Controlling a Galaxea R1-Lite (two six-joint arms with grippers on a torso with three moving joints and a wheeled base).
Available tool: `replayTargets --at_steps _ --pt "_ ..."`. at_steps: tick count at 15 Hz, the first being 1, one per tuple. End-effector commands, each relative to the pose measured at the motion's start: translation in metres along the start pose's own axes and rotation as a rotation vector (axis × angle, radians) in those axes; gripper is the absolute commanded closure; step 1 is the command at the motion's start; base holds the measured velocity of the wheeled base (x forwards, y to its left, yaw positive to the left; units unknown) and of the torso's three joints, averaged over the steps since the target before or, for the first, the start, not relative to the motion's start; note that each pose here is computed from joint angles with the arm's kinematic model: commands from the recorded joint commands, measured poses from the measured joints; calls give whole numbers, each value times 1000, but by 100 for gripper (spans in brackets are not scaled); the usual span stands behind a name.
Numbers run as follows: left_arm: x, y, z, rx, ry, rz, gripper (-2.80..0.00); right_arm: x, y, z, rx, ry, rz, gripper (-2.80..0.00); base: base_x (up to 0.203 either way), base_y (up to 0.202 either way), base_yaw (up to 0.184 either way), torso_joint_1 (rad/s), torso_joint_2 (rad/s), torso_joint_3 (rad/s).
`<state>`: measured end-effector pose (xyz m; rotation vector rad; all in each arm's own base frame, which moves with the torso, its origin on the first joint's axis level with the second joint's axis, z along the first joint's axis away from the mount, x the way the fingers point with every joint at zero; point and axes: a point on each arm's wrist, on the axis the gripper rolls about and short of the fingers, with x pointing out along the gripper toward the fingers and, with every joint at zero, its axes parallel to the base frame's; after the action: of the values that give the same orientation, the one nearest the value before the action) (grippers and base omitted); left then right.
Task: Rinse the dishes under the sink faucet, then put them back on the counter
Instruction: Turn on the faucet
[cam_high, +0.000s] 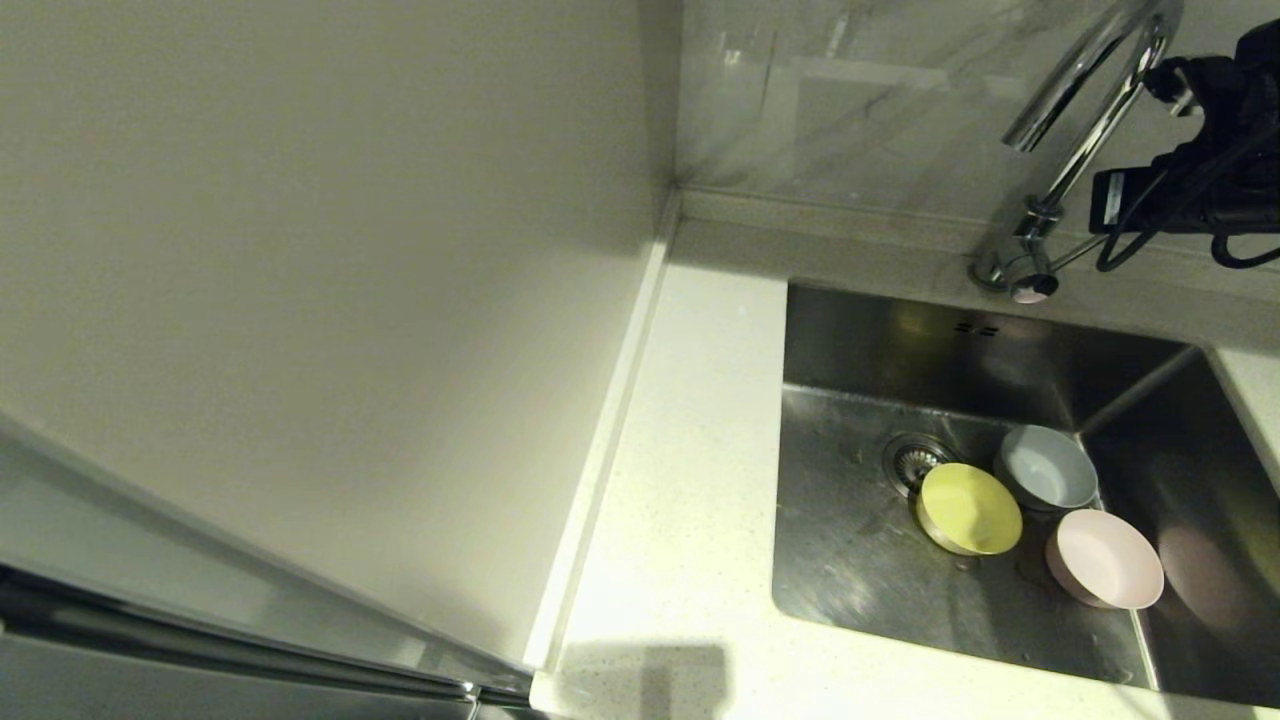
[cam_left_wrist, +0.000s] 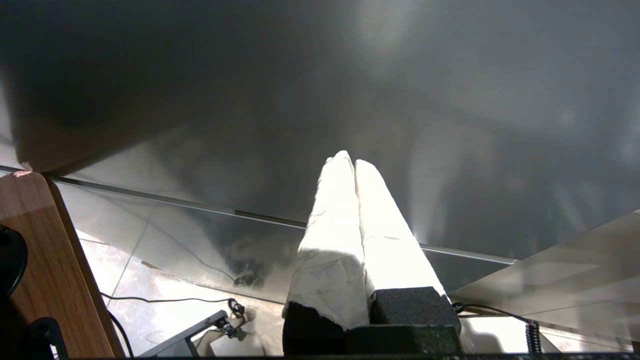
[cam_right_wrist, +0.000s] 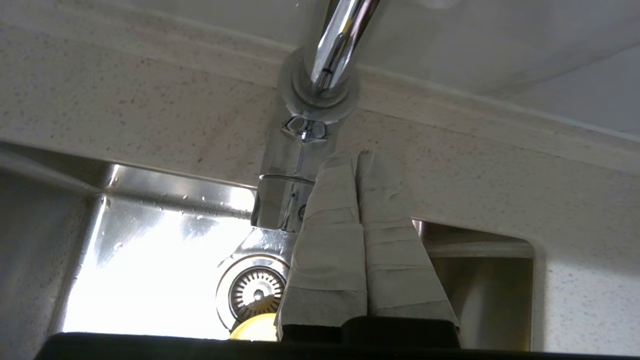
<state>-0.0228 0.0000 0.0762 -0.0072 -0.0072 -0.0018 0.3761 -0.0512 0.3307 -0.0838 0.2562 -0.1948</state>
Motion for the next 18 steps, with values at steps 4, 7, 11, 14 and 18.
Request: replayTargets --at_steps 4,7,11,14,18 --pt "0 0 -1 0 3 0 0 15 2 -4 -4 5 2 0 0 0 0 0 0 0" --pt "0 0 -1 0 3 0 0 23 5 -6 -16 -8 7 0 0 0 0 0 0 0" --pt "0 0 -1 0 3 0 0 32 6 -8 -59 -33 3 0 0 0 0 0 0 0" --pt "0 0 -1 0 3 0 0 38 6 -8 -109 -62 -11 0 0 0 0 0 0 0" --pt "0 0 -1 0 3 0 0 43 -2 -11 -198 -46 -68 0 0 0 0 0 0 0"
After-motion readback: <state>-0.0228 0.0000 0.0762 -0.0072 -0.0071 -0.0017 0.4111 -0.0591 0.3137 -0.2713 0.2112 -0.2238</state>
